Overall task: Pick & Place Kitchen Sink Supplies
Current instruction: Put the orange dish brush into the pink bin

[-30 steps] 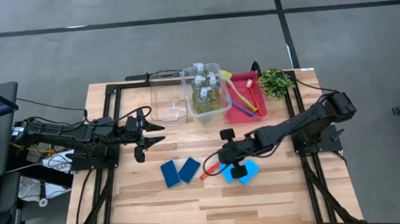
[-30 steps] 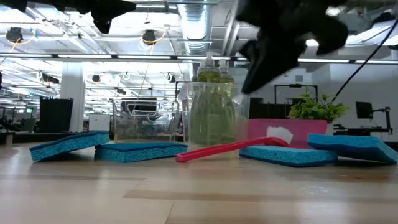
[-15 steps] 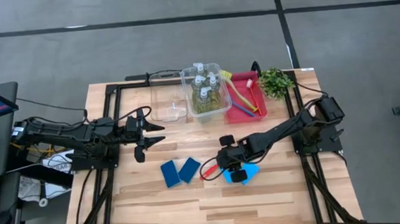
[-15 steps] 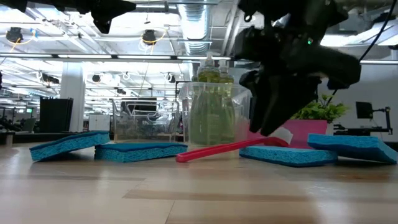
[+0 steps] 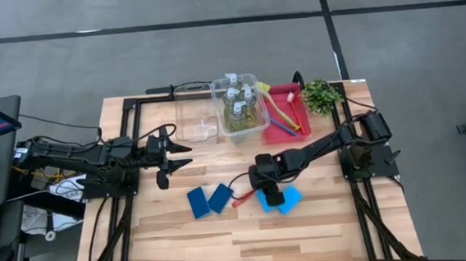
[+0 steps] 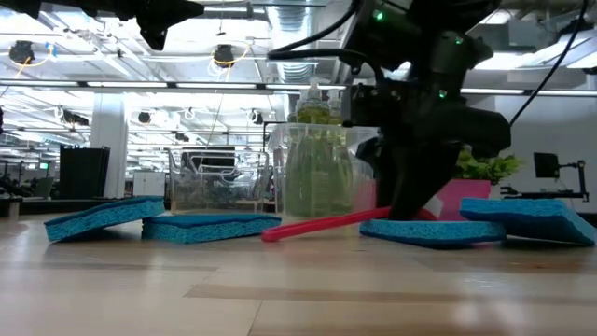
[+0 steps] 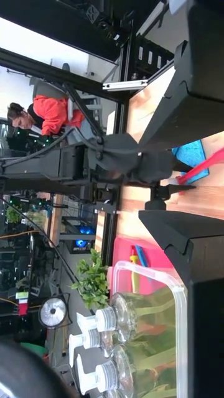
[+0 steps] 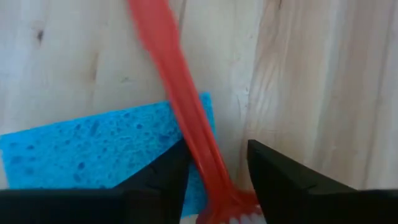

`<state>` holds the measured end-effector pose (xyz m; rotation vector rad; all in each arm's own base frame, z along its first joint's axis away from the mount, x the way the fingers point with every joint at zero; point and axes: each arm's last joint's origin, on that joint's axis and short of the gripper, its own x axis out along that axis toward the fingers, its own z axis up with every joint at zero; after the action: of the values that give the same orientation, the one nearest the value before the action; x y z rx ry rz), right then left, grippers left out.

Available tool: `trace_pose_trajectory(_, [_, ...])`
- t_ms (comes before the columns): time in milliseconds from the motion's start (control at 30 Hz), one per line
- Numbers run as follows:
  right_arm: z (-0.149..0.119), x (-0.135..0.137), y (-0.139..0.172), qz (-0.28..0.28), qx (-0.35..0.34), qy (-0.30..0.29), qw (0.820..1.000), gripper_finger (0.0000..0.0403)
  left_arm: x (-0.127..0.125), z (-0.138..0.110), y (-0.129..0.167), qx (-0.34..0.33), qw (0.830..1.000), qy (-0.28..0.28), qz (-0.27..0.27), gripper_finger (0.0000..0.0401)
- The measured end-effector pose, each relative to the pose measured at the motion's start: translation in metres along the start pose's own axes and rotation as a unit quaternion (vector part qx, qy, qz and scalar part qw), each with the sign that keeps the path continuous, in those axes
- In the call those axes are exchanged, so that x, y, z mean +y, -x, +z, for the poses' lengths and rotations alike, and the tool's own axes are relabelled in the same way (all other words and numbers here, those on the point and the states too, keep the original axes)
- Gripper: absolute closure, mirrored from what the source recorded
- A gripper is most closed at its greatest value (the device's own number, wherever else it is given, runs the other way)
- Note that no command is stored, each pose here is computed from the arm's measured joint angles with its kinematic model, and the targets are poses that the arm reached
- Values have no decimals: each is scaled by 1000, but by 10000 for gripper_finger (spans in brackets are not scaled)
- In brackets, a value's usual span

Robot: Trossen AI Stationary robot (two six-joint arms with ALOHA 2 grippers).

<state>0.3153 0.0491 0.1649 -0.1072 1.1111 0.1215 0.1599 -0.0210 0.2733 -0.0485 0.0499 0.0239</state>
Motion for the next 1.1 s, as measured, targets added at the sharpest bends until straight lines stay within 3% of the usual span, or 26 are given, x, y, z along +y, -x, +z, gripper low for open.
trace_pose_trajectory(267, [-2,-3,16,11,-4,-3,1000,367,0,0,0,0,1000,0,0,234])
trace_pose_trajectory(567, [-1,6,56,14,-48,20,999,348,0,0,0,0,1000,0,0,234])
trace_pose_trajectory(800, [-5,12,92,-15,-91,31,995,364,0,0,0,0,1000,0,0,234])
trace_pose_trajectory(967, [-9,17,113,-57,-118,37,991,361,0,0,0,0,1000,0,0,234])
trace_pose_trajectory(1100, [-13,19,128,-123,-135,37,982,355,0,0,0,0,1000,0,0,234])
